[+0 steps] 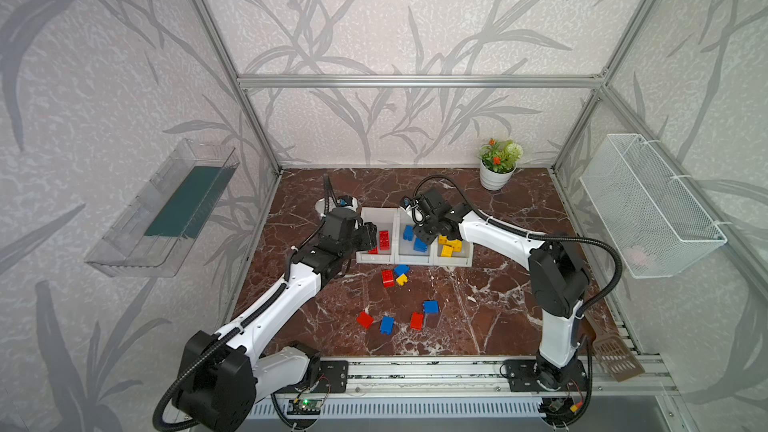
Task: Sort the legos into containers by color
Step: 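Carry the blue brick with the right gripper into the middle compartment and release, then lower the left gripper to the small red brick while the right withdraws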
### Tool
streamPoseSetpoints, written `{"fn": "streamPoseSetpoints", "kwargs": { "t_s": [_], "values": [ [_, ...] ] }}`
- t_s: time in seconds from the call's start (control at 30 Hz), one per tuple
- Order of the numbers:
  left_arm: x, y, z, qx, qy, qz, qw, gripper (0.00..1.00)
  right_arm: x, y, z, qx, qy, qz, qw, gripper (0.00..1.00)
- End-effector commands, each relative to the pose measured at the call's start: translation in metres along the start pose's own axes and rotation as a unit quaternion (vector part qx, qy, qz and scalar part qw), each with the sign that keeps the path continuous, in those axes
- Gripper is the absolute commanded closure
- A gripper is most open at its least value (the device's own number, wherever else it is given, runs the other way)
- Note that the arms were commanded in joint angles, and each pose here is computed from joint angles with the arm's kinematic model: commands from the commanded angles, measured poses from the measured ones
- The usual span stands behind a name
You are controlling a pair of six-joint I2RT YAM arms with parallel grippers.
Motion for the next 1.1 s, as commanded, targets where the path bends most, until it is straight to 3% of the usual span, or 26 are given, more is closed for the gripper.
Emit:
{"fn": "streamPoseSetpoints", "kwargs": {
  "t_s": [0.0,0.7,1.07],
  "values": [
    [0.004,0.003,0.0,-0.005,0.011,0.009,1.0,0.39,-0.005,0.014,0.009,-0.022,-0.015,-0.009,1.0,0.45],
    [0.006,0.001,-0.008,0.015,0.004,0.015,1.0,0.39,-0.009,0.061,0.005,-0.069,-0.066,0.011,0.995,0.42],
    [0.013,0.002,-0.026,0.06,0.002,0.034,0.998,0.39,-0.01,0.082,-0.016,-0.077,-0.094,0.005,0.993,0.42]
  ]
}}
Point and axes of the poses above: each gripper's point midway between its finger pads, its own y axis back along the fingers, its own x axis along the line the jaws close on, z = x × y, the point moved 6 cm from there along y, back along the fingers, and after that the axes turned 5 degrees about -y, right-handed, at the moved point
